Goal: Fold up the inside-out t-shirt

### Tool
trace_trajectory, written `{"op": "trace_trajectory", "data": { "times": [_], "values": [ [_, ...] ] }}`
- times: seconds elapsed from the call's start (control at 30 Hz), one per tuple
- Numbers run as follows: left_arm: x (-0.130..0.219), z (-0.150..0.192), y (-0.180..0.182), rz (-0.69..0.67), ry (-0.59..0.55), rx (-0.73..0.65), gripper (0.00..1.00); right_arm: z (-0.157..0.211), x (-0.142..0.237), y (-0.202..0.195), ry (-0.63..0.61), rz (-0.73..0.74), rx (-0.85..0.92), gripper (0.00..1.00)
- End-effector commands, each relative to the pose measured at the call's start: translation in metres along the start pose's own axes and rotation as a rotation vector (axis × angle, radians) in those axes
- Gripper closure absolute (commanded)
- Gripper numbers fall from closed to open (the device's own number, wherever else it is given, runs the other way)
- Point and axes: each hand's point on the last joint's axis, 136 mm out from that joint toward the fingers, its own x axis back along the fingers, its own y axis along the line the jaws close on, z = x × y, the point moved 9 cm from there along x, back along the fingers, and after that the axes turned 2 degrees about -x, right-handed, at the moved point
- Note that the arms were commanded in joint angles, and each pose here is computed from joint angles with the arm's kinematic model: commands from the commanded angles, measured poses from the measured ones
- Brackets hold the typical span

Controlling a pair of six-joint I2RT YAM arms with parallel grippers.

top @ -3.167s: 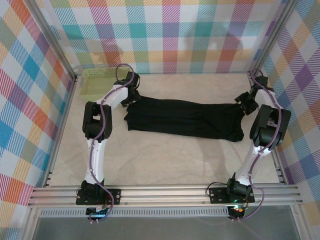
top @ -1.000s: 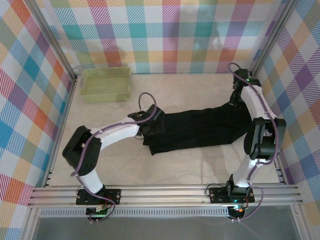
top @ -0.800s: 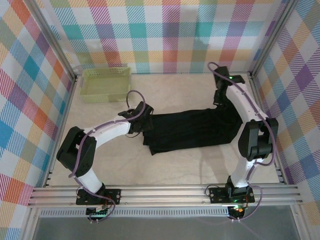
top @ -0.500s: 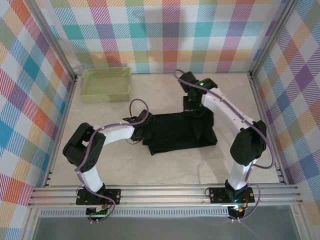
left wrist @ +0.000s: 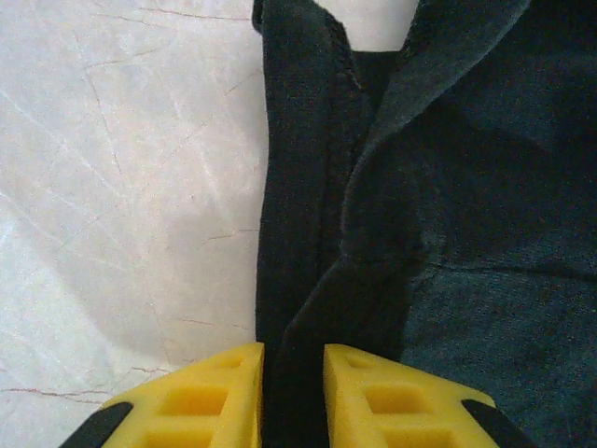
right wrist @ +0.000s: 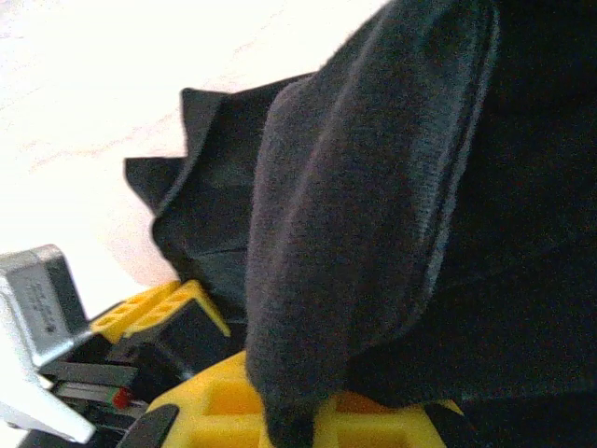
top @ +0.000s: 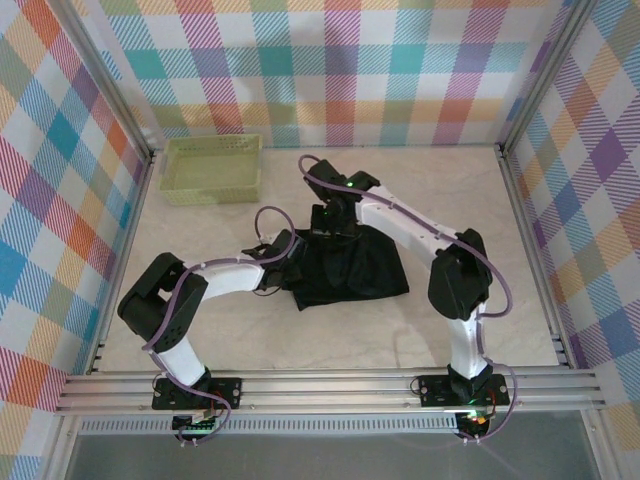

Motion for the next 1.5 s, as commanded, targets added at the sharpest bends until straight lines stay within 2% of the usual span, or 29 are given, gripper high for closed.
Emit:
{"op": "trace_trajectory", "data": {
  "times": [0.0, 0.23, 0.27, 0.33, 0.4, 0.5, 0.6, 0.67, 0.77, 0.93, 1.03, 1.13, 1.3, 1.37, 1.47],
  "values": [
    [-0.01, 0.031, -0.012, 0.12, 0.13, -0.009, 0.8, -0.001, 0.005, 0.025, 0.002, -0.123, -0.033, 1.0],
    [-0.007, 0.032, -0.01, 0.128, 0.104, 0.005, 0.81, 0.01, -0.008, 0.036, 0.044, -0.158, -0.031, 1.0],
    [-0.006, 0.031, -0.01, 0.128, 0.099, 0.009, 0.81, 0.011, -0.009, 0.04, 0.051, -0.165, -0.024, 0.95],
    [-0.004, 0.031, -0.008, 0.117, 0.089, 0.02, 0.8, 0.013, -0.008, 0.045, 0.061, -0.169, -0.004, 0.73],
    [0.005, 0.029, 0.001, 0.081, 0.045, 0.049, 0.69, 0.013, 0.0, 0.049, 0.045, -0.163, 0.033, 0.53],
    [0.031, 0.023, 0.026, -0.047, -0.051, 0.09, 0.56, 0.009, 0.026, 0.046, -0.009, -0.128, 0.094, 0.41],
    [0.06, 0.017, 0.045, -0.128, -0.132, 0.09, 0.48, 0.008, 0.062, 0.035, -0.1, -0.088, 0.161, 0.37],
    [0.076, 0.011, 0.047, -0.134, -0.159, 0.067, 0.47, 0.006, 0.085, 0.019, -0.19, -0.032, 0.181, 0.34],
    [0.098, 0.0, 0.035, -0.093, -0.181, 0.016, 0.47, -0.002, 0.089, -0.021, -0.227, 0.02, 0.146, 0.34],
    [0.124, -0.011, -0.029, 0.008, -0.198, -0.129, 0.43, -0.022, 0.06, -0.092, -0.204, 0.094, 0.038, 0.34],
    [0.119, -0.006, -0.068, 0.082, -0.165, -0.174, 0.41, -0.038, 0.037, -0.113, -0.18, -0.042, 0.029, 0.35],
    [0.098, -0.001, -0.092, 0.159, -0.104, -0.148, 0.42, -0.05, 0.012, -0.116, -0.122, -0.062, 0.041, 0.35],
    [0.067, 0.004, -0.097, 0.085, -0.078, -0.141, 0.48, -0.054, -0.037, -0.115, -0.013, -0.088, 0.009, 0.45],
    [0.058, 0.003, -0.088, 0.055, -0.067, -0.122, 0.58, -0.051, -0.052, -0.123, -0.001, -0.046, -0.006, 0.48],
    [0.042, 0.005, -0.064, 0.0, -0.046, -0.092, 0.65, -0.045, -0.064, -0.149, 0.018, 0.067, -0.089, 0.55]
  ]
}}
